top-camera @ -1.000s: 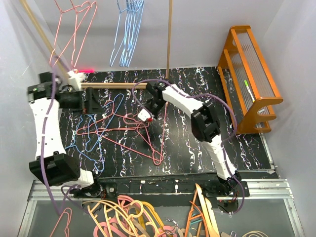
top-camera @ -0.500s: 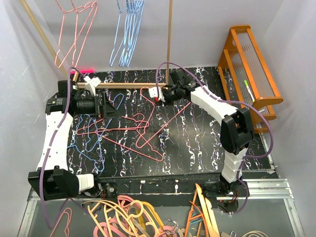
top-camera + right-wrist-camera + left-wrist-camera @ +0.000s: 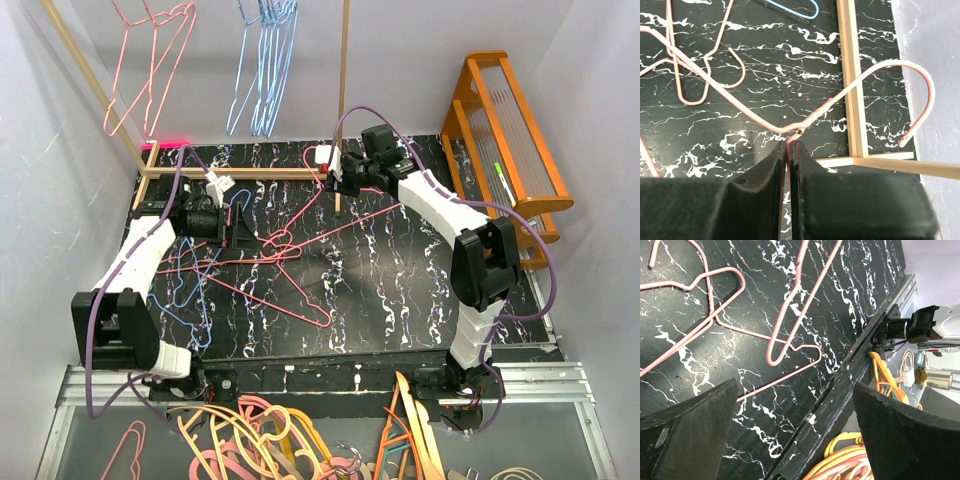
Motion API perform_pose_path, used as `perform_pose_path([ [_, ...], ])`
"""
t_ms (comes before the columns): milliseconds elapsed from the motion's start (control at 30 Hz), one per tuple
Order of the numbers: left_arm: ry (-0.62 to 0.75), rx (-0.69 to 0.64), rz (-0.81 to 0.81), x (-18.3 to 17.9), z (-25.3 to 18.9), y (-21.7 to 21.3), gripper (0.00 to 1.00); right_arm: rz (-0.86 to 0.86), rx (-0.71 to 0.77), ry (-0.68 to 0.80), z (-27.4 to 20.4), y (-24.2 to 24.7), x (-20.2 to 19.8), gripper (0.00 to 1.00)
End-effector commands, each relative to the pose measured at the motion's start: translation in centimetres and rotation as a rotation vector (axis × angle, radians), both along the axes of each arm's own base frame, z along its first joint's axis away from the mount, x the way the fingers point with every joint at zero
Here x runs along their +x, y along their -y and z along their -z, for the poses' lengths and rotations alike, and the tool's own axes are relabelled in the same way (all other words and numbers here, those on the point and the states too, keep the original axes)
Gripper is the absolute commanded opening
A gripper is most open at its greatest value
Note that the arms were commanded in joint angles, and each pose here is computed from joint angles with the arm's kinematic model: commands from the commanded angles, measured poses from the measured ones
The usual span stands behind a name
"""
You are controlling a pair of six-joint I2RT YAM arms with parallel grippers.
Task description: Organize the hangers
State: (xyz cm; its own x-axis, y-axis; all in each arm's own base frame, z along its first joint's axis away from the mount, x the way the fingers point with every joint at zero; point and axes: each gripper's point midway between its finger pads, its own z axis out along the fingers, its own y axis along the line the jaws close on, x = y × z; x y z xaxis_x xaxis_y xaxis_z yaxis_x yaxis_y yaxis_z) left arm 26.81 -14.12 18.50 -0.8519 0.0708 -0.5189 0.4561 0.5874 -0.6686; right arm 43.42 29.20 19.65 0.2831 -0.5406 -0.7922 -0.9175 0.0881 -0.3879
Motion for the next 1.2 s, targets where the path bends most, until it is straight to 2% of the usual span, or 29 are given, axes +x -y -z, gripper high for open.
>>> perform_pose_path([
  [0,0.078,-0.03,0.059,1.3,1.5,1.0,0.97,0.035,0.118,0.062,-5.1,0.1,0.6,0.08],
  [367,0.1,-0.084,0.087,4.1,2.0,2.5,0.97,0.023,0.165,0.028,-5.4,-1.1,1.3,0.08],
  [433,0.097,-0.1,0.094,4.3,2.2,3.0,0.93,0.024,0.173,0.024,-5.3,-1.4,1.6,0.08],
  [467,0.1,-0.11,0.097,4.5,2.1,3.3,0.87,0.023,0.171,0.023,-5.1,-1.6,1.6,0.08],
  [500,0.099,-0.12,0.1,4.6,2.1,3.5,0.75,0.021,0.17,0.026,-5.1,-1.9,1.6,0.08],
  [533,0.1,-0.13,0.099,4.8,1.9,3.7,0.6,0.016,0.167,0.026,-4.9,-2.1,1.5,0.08],
  [600,0.113,-0.146,0.1,5.2,1.3,3.9,0.23,0.011,0.163,0.022,-4.6,-2.5,1.4,0.08],
  [633,0.118,-0.155,0.106,5.3,0.9,4.1,0.13,0.007,0.163,0.018,-4.5,-2.8,1.2,0.08],
  [700,0.129,-0.165,0.119,5.3,0.1,4.2,0.0,0.003,0.17,0.001,-4.2,-3.3,1.0,0.08],
  [800,0.174,-0.108,0.123,5.2,-1.3,3.6,0.0,-0.012,0.184,-0.024,-4.2,-4.4,0.4,0.08],
  [833,0.198,-0.058,0.117,5.0,-1.8,3.0,0.0,-0.007,0.191,-0.034,-4.4,-4.6,0.4,0.15],
  [867,0.222,0.001,0.112,4.6,-2.1,2.3,0.0,0.001,0.203,-0.041,-4.8,-4.7,0.4,0.3],
  [967,0.299,0.18,0.018,3.4,-3.1,-2.1,0.0,0.036,0.241,-0.036,-6.7,-4.8,0.8,0.9],
  [1000,0.319,0.247,-0.024,2.9,-3.0,-3.8,0.0,0.041,0.251,-0.034,-7.3,-4.8,0.8,0.97],
  [1100,0.386,0.39,-0.165,1.5,-3.6,-8.7,0.0,0.053,0.283,-0.046,-8.9,-4.9,0.7,0.98],
  [1167,0.445,0.436,-0.228,0.7,-5.3,-10.6,0.0,0.066,0.298,-0.051,-9.7,-4.8,0.7,0.98],
])
